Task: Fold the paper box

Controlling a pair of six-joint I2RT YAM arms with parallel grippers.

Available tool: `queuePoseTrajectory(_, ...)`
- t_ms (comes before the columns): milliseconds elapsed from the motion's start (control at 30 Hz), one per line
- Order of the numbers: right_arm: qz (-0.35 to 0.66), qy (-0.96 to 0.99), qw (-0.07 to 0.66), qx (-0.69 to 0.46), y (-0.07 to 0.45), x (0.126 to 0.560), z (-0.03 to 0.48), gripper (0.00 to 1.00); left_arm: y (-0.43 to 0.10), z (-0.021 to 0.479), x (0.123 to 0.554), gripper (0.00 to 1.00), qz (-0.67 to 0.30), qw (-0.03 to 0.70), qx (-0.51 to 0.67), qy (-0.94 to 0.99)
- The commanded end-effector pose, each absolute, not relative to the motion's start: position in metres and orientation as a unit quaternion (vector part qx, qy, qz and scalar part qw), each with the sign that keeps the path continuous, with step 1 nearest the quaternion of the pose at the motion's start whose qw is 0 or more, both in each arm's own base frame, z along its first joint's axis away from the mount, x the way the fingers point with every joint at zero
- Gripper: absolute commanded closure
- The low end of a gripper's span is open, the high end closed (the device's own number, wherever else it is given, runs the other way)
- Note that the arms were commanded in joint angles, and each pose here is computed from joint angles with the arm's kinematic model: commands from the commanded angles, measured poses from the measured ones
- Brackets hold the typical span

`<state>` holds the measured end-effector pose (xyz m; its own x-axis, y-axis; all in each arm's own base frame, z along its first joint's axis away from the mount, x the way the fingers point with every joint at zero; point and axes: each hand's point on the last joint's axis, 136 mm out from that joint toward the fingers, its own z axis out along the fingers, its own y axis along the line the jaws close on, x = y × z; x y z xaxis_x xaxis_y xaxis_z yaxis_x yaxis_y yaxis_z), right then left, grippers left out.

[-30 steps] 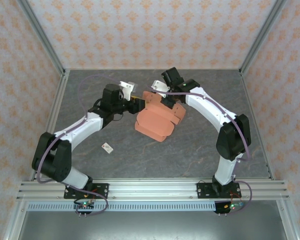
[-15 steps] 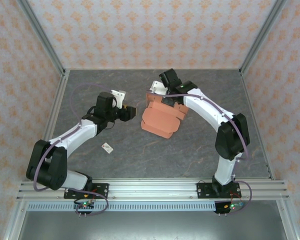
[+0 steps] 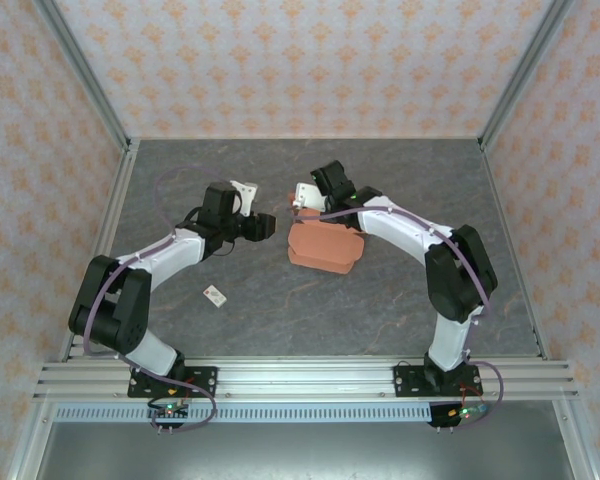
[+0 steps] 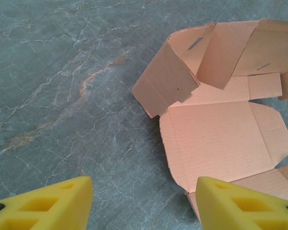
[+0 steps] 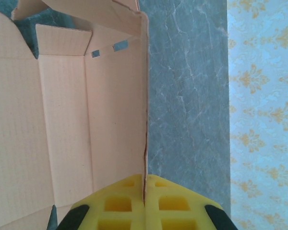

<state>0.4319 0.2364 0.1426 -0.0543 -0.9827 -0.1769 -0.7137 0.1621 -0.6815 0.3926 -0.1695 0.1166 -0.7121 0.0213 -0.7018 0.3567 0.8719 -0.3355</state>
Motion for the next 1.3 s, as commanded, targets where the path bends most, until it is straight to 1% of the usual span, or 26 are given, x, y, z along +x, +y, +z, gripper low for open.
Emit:
queuePoseTrajectory(0, -0.244, 0.667, 0.346, -0.613, 0.235, 0.437, 0.162, 1.0, -0.168, 0.121, 0.4, 0.4, -0.218, 0.375, 0.106, 0.895)
queuePoseTrajectory(400, -0.263, 0.646, 0.364, -0.617, 0.23, 0.447, 0.152, 1.0, -0.167, 0.117, 0.395, 0.4, -0.221, 0.374, 0.106, 0.895)
queuePoseTrajectory(633, -0.29, 0.62, 0.392, -0.615, 0.228, 0.451, 0.145, 1.0, -0.165, 0.115, 0.396, 0.41, -0.217, 0.376, 0.101, 0.895)
queuePoseTrajectory(800, -0.31, 0.606, 0.399, -0.615, 0.228, 0.452, 0.141, 1.0, -0.163, 0.113, 0.399, 0.41, -0.213, 0.375, 0.088, 0.898)
queuePoseTrajectory(1267, -0.336, 0.572, 0.438, -0.607, 0.234, 0.45, 0.154, 1.0, -0.171, 0.106, 0.403, 0.41, -0.227, 0.389, 0.11, 0.886)
